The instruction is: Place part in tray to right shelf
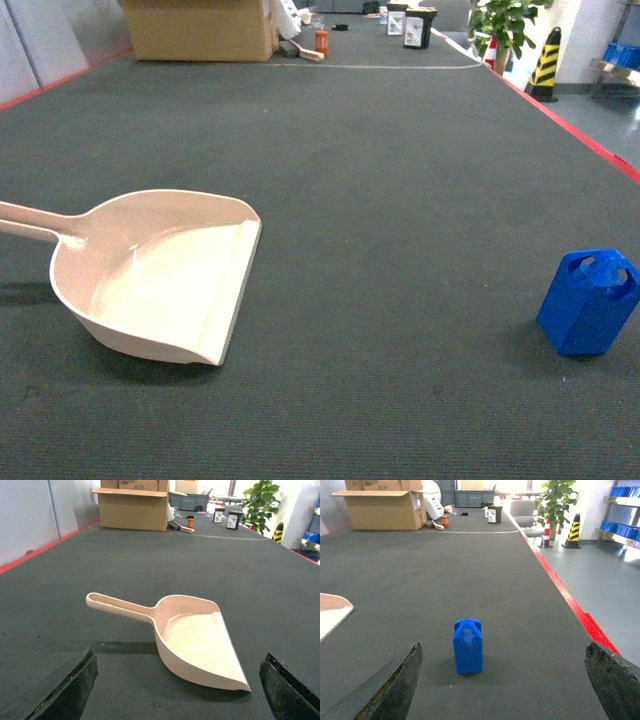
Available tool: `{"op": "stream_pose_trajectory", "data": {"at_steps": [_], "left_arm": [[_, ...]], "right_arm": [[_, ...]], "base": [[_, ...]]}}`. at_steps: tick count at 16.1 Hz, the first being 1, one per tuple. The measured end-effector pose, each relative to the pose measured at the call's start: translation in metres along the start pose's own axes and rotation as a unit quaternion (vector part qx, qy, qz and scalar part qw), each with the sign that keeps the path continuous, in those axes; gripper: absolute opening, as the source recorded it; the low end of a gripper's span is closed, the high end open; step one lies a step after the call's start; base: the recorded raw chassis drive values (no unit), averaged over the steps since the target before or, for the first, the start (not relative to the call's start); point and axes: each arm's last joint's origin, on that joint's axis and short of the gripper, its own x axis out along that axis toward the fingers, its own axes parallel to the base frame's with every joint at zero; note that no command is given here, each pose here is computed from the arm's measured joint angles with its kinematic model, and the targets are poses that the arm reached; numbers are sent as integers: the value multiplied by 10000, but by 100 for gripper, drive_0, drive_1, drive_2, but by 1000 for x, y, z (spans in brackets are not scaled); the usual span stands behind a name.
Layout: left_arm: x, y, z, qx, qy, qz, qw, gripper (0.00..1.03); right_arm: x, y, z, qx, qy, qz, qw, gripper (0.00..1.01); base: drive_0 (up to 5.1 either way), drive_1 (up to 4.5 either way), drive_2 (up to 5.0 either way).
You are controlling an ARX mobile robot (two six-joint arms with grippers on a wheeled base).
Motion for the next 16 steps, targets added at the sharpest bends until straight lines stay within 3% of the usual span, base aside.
{"op": "stream_pose_trajectory", "data": {"at_steps": [16], "left_arm": [[0,0,0,0,0,0,10000,98]], "right_arm": [[0,0,0,0,0,0,10000,98]], "base": [[0,0,0]]}}
